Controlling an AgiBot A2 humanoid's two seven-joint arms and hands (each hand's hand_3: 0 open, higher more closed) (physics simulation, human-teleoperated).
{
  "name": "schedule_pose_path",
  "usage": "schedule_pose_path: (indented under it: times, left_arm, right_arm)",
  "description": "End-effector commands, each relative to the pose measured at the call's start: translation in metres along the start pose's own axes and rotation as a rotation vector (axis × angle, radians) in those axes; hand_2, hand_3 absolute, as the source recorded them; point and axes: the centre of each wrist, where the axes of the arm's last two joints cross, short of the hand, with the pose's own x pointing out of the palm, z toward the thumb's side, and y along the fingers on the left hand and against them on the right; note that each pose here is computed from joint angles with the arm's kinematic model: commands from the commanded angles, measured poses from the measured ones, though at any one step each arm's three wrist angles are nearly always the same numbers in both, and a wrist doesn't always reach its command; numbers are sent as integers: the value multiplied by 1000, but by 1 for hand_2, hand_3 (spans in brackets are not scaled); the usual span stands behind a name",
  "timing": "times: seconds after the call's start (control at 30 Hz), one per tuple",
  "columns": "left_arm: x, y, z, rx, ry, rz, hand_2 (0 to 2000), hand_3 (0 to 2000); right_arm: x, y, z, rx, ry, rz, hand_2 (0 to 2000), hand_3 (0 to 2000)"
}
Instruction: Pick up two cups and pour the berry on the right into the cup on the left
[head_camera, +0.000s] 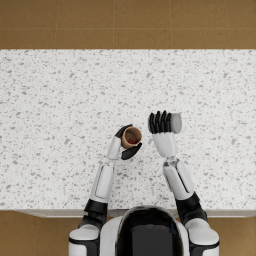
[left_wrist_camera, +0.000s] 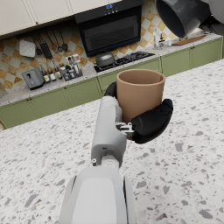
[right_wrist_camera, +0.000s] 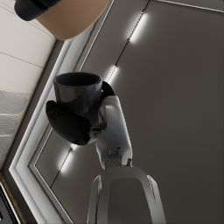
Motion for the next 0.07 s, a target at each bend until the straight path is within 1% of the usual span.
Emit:
schedule_pose_path:
  times: [0.03,0.07]
  left_arm:
    - [0,0,0,0,0,0,2000,1280]
    - [0,0,0,0,0,0,2000,1280]
  right_arm:
    - [0,0,0,0,0,0,2000,1280]
    - [0,0,0,0,0,0,2000,1280]
